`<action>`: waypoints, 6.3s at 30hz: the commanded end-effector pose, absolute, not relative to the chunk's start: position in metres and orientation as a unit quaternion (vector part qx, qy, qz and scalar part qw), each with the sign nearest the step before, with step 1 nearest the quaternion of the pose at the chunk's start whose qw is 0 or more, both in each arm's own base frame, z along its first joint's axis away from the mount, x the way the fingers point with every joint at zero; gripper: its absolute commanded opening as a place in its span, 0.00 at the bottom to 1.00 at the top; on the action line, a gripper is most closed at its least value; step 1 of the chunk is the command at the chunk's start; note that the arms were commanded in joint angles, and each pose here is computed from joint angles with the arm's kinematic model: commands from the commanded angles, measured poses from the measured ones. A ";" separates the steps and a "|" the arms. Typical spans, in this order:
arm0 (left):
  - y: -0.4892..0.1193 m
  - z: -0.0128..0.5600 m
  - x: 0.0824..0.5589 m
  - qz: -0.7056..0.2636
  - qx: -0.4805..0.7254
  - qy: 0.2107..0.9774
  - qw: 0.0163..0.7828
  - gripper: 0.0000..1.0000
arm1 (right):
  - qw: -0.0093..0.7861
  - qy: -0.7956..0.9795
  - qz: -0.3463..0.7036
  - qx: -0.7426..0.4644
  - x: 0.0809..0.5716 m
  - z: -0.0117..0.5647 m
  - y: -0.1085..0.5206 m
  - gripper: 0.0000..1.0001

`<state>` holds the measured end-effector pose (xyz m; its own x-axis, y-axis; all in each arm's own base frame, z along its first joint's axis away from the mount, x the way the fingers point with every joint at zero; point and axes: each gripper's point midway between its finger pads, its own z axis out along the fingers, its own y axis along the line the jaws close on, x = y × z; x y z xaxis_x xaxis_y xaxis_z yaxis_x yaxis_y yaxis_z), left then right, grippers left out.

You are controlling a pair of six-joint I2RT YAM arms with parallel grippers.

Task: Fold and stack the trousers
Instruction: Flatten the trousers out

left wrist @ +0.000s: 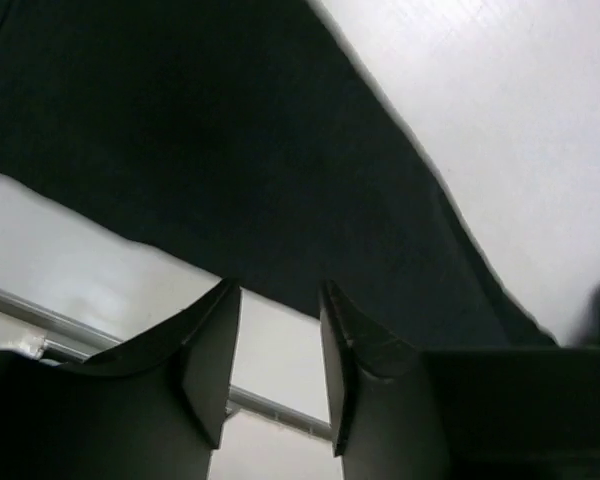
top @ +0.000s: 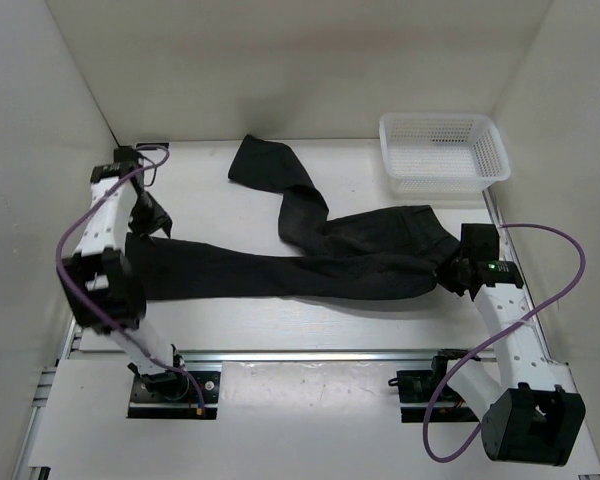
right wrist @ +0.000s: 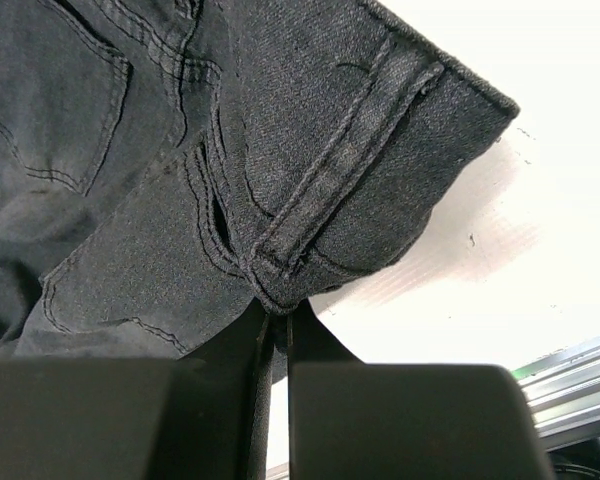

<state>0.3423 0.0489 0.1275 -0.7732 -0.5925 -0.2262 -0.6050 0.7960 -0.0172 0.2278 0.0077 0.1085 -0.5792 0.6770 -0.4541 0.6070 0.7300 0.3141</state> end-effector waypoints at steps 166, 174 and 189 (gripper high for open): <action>0.042 0.298 0.549 -0.114 -0.319 0.837 0.430 0.10 | 0.253 0.919 0.036 0.300 0.281 0.157 -0.004 0.41; 0.087 0.261 0.478 -0.030 -0.349 0.867 0.354 0.13 | 0.249 0.920 0.031 0.302 0.279 0.151 -0.005 0.41; 0.047 0.250 0.436 -0.016 -0.290 0.902 0.318 0.66 | 0.234 0.920 0.067 0.307 0.306 0.132 0.001 0.59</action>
